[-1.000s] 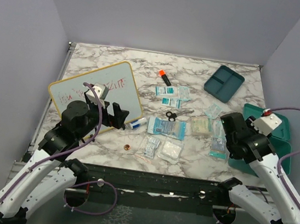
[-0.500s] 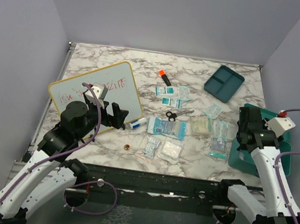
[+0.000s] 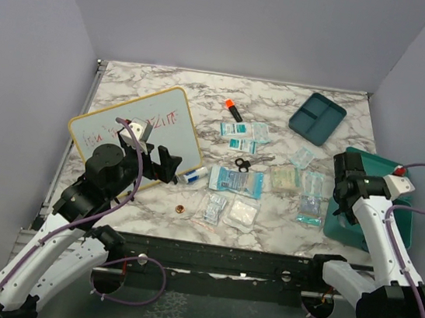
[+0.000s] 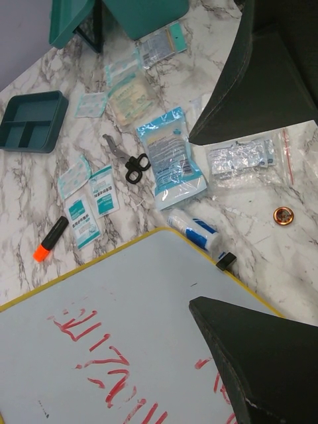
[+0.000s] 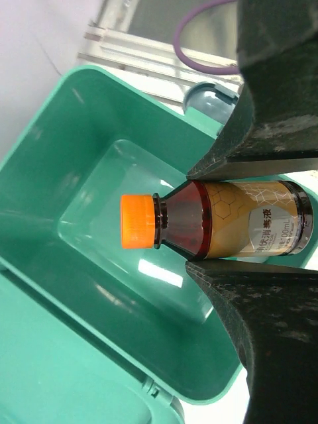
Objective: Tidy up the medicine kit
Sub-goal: Place the pill bottle in the medicine box.
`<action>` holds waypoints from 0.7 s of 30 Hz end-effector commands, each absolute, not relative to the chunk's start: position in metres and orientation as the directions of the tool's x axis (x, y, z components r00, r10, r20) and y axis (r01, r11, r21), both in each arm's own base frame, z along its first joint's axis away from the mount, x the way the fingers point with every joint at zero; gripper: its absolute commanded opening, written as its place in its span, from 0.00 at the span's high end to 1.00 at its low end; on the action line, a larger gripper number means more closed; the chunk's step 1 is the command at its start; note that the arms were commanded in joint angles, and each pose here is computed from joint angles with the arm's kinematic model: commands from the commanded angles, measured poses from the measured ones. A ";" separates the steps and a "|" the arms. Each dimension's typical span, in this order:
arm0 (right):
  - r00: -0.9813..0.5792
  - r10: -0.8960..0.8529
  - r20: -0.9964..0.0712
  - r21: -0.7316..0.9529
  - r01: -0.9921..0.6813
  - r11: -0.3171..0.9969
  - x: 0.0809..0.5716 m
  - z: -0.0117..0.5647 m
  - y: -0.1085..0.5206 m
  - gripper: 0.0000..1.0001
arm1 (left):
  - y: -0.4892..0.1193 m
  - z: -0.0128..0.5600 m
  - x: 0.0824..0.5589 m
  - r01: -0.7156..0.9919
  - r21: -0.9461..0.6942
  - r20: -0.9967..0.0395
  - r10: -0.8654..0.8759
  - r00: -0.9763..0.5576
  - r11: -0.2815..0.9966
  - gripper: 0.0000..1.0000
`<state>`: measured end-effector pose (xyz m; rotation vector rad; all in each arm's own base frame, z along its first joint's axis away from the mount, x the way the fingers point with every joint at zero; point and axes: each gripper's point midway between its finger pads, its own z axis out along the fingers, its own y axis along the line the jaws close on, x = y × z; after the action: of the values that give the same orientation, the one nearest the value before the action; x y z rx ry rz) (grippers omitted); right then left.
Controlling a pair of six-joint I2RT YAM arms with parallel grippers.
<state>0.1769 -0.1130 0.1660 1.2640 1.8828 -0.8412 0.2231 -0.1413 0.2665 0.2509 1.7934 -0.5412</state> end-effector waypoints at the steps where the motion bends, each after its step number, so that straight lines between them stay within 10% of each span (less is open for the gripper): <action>1: -0.162 0.579 -0.799 -0.024 0.971 0.239 0.170 0.162 -0.103 0.77 | -0.138 0.265 0.223 0.430 -0.216 -0.955 -0.096 -0.282 0.877 0.01; 15: -0.100 0.604 -0.791 -0.035 0.992 0.118 0.171 0.139 -0.108 0.71 | -0.137 0.265 0.224 0.422 -0.214 -0.955 -0.097 -0.282 0.881 0.01; 18: -0.130 0.592 -0.796 -0.074 0.990 0.117 0.170 0.139 -0.113 0.44 | -0.138 0.263 0.224 0.423 -0.213 -0.954 -0.093 -0.286 0.881 0.01; 21: -0.145 0.574 -0.806 -0.102 0.989 0.105 0.168 0.143 -0.116 0.41 | -0.137 0.263 0.224 0.418 -0.210 -0.954 -0.092 -0.286 0.884 0.01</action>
<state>0.1757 -0.1050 0.1337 1.5324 1.8446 -0.7953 0.2234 -0.1399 0.2661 0.2478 1.7944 -0.5328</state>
